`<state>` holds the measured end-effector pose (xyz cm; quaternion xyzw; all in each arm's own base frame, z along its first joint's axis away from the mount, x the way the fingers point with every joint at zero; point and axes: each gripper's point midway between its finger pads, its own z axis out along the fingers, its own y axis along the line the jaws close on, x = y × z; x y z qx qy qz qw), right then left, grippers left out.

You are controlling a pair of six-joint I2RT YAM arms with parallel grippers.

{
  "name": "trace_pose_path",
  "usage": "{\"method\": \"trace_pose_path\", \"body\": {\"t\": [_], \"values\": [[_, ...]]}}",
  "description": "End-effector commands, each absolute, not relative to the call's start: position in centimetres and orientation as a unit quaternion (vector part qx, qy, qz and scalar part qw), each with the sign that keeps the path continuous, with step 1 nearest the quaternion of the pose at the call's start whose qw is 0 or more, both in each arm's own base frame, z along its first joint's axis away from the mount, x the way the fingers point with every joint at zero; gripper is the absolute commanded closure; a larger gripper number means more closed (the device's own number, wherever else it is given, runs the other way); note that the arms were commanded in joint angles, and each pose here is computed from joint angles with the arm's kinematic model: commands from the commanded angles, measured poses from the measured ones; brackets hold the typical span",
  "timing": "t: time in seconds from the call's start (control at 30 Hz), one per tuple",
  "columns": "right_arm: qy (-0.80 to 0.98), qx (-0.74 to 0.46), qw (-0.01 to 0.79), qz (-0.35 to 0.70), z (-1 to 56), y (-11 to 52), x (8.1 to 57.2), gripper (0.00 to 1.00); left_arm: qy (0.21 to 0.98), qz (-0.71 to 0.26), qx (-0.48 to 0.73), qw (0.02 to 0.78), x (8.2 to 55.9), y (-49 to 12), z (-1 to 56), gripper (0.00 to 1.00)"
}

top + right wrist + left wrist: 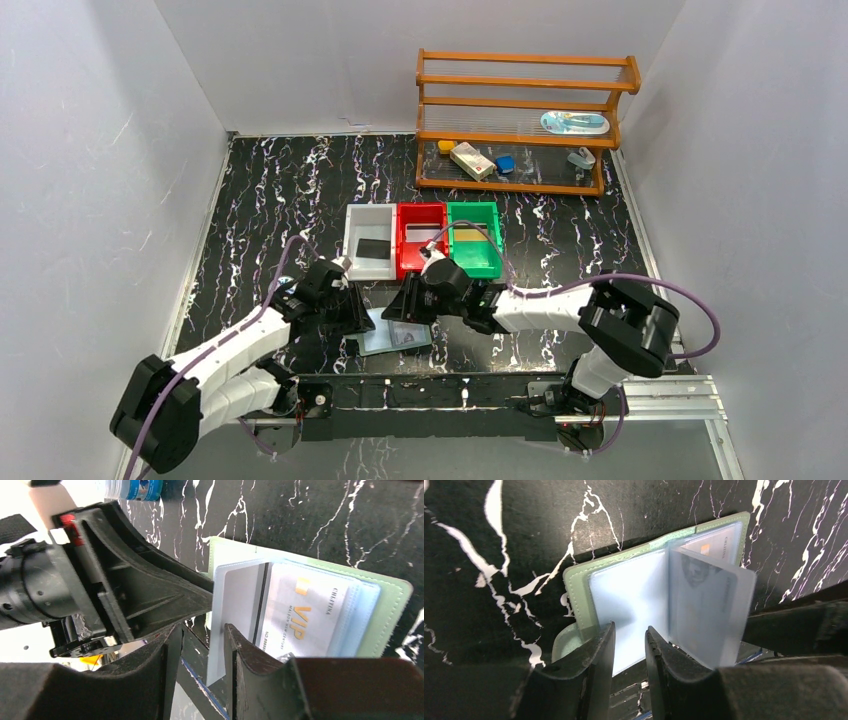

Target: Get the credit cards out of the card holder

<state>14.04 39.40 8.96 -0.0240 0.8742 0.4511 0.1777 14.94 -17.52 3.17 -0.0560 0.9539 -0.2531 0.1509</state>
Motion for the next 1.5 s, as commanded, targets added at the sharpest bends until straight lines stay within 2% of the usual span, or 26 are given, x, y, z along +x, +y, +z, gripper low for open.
{"method": "trace_pose_path", "body": {"t": [0.0,0.17,0.47,0.77,1.0,1.1,1.2,1.47], "values": [[0.846,-0.041,0.163,0.506,10.8,41.8,13.6,0.55,0.950,-0.228,-0.087,0.196,15.9,-16.1,5.0,0.72],[0.840,-0.046,0.148,0.521,10.5,42.7,13.3,0.53,0.936,-0.182,-0.147,0.262,16.7,-13.0,7.0,0.70],[0.847,-0.065,0.113,0.516,9.0,43.8,12.6,0.47,0.908,-0.184,-0.181,0.329,17.5,-11.3,10.5,0.60],[0.843,-0.066,0.128,0.518,9.7,43.3,12.7,0.44,0.923,-0.199,-0.144,0.297,17.4,-13.0,9.6,0.60],[0.867,0.014,0.209,0.452,8.9,38.5,15.4,0.41,0.920,-0.285,-0.064,0.263,17.4,-17.3,10.1,0.60],[0.864,0.015,0.195,0.463,8.5,38.5,15.2,0.46,0.919,-0.323,-0.028,0.222,16.7,-19.4,9.6,0.61],[0.864,-0.002,0.169,0.474,7.8,39.5,14.6,0.50,0.935,-0.309,-0.035,0.169,15.8,-19.6,7.2,0.65],[0.856,-0.016,0.135,0.499,7.4,40.7,13.9,0.54,0.945,-0.282,-0.055,0.158,15.5,-18.6,5.7,0.67]]}}
